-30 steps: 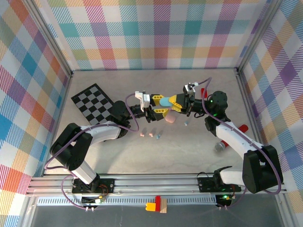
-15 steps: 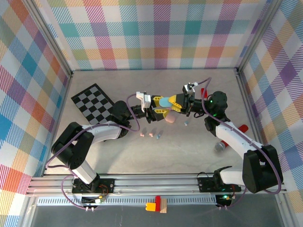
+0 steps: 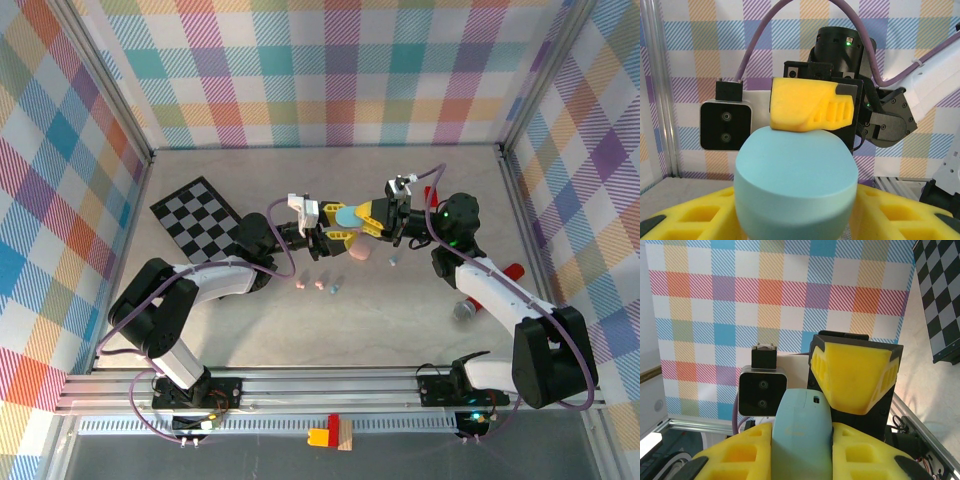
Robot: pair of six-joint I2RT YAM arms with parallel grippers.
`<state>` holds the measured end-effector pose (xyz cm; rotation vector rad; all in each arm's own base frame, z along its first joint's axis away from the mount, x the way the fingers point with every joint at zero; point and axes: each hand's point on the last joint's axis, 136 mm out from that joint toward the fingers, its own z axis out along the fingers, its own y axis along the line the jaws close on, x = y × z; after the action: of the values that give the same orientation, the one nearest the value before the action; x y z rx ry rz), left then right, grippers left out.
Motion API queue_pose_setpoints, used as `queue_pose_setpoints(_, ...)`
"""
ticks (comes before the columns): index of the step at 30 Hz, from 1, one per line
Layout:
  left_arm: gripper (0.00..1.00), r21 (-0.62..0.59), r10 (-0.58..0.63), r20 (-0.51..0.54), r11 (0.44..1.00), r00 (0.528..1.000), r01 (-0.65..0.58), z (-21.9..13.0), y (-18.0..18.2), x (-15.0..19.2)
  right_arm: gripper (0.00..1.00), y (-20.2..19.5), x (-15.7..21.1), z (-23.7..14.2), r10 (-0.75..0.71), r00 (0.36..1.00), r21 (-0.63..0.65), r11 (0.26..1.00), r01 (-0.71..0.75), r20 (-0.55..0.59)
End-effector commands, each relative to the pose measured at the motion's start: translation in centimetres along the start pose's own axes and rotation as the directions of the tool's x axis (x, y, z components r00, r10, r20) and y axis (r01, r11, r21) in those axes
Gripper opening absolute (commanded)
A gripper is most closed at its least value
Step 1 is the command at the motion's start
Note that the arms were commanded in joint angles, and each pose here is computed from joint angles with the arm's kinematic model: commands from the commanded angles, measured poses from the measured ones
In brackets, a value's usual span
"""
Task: Insert wireless bluetooth earbuds into charging case
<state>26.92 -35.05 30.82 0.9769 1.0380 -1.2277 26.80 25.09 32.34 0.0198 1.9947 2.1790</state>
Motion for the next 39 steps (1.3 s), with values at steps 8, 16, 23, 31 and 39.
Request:
queue_pose_setpoints(8,0.47,0.049,0.040,0.049,0.998,0.998,-0.042,0.5,-1.0,-2.0,0.00,-0.2,-0.1,0.1,-0.022,1.000,0.003,1.000,0.022,0.010)
queue_pose_setpoints(16,0.51,0.051,0.040,0.041,0.998,0.998,-0.042,0.6,-0.9,-1.5,0.00,0.6,-0.2,0.1,-0.023,1.000,-0.035,0.999,0.023,0.013)
queue_pose_setpoints(23,0.48,0.050,0.046,0.046,0.998,0.998,-0.048,0.5,-1.0,-1.8,0.00,0.0,-0.1,0.1,-0.018,1.000,-0.016,1.000,0.018,0.014)
queue_pose_setpoints(31,0.35,0.055,0.050,0.050,0.997,0.997,-0.053,0.6,-1.1,-2.1,0.00,-0.1,-0.2,0.1,-0.018,1.000,-0.010,1.000,0.018,0.015)
queue_pose_setpoints(39,0.34,0.064,0.051,0.038,0.997,0.998,-0.053,0.4,-1.4,-1.7,0.56,-0.5,-0.1,-0.3,-0.065,0.997,0.028,0.998,0.064,0.034)
